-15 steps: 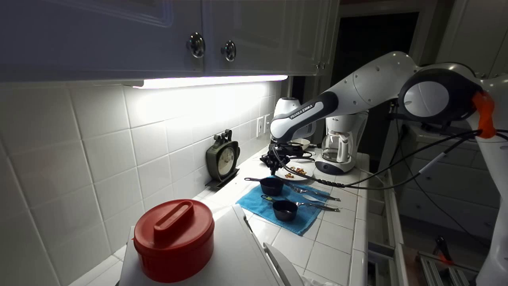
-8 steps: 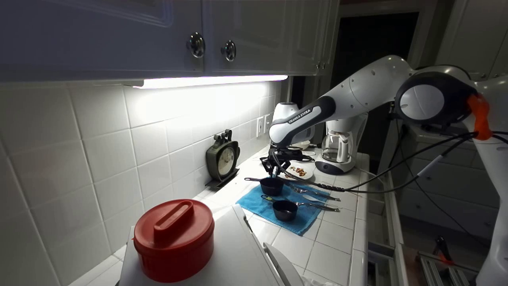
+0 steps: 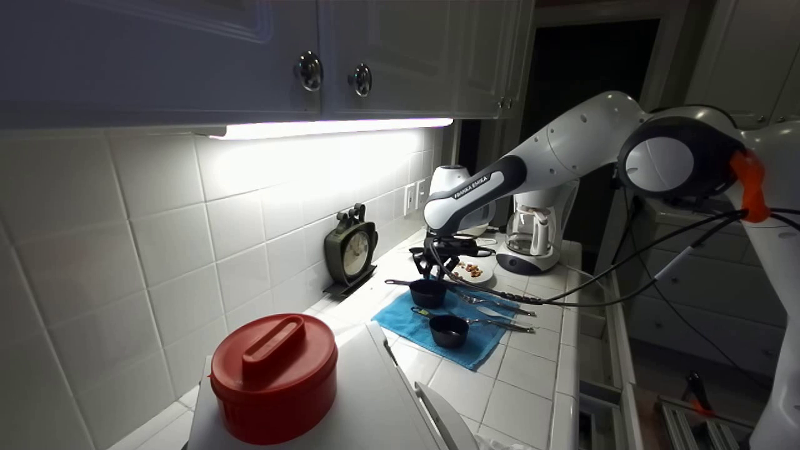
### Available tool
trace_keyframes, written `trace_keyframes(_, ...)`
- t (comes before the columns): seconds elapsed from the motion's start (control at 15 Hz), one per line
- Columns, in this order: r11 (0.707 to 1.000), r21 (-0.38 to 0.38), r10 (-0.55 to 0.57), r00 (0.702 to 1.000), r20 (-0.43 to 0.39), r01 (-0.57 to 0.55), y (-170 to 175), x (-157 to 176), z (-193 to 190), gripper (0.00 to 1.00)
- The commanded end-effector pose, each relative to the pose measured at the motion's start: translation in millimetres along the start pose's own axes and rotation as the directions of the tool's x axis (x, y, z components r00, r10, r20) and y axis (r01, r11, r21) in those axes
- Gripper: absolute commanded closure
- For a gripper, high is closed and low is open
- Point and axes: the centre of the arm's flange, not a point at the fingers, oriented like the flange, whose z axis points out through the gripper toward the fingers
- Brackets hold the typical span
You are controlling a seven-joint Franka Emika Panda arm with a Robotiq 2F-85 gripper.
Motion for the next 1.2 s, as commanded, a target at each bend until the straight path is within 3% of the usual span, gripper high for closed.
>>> trace_keyframes(0.0, 1.0, -0.016, -0.014, 1.0, -0.017, 0.014, 3, 3, 1, 0.83)
trace_keyframes(0.13, 1.0, -0.015, -0.011, 1.0, -0.02, 0.011, 4, 4, 0, 0.84)
trace_keyframes(0.33, 1.0, -0.014, -0.008, 1.0, -0.027, 0.008, 5, 7, -3, 0.96)
trace_keyframes(1.13, 0.999, 0.035, -0.009, 0.999, -0.038, 0.011, 10, 6, -28, 0.95)
